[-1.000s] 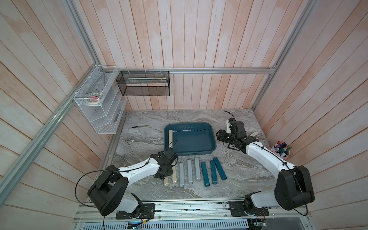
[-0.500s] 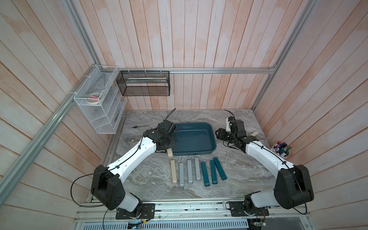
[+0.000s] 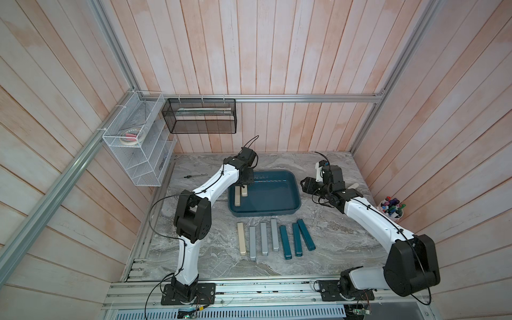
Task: Put the pruning pliers into the storage box
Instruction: Place the pruning pliers in the storage box.
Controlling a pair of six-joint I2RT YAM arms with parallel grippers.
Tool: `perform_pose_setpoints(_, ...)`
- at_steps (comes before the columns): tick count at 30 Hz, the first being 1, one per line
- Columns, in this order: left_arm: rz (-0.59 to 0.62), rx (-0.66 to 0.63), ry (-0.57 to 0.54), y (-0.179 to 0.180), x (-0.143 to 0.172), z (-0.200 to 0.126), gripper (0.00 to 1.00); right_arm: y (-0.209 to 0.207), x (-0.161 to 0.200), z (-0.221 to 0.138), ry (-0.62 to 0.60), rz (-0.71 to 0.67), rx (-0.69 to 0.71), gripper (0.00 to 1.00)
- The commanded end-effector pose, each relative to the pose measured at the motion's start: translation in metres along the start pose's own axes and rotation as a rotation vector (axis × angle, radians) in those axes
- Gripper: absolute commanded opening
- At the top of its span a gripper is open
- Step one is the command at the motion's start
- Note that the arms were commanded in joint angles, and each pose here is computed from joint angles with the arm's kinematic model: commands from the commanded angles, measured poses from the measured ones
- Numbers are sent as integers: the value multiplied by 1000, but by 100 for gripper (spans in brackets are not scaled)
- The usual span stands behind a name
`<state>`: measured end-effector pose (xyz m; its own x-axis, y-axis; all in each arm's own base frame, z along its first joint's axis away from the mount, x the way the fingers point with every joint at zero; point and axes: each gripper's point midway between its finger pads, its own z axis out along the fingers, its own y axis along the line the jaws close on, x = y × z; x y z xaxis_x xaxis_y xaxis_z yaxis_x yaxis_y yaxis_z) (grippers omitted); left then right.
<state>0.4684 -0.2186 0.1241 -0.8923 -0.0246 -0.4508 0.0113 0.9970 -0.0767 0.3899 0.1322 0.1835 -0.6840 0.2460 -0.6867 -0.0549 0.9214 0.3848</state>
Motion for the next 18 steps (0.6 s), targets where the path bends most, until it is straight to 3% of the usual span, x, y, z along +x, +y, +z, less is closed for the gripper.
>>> perform_pose_setpoints(1, 46, 1, -1, -3, -9, 7, 18, 1, 1, -7, -1, -14, 6, 59)
perform_pose_setpoints(18, 34, -48, 98, 5, 21, 68, 18, -3, 18, 5, 33, -3, -6, 59)
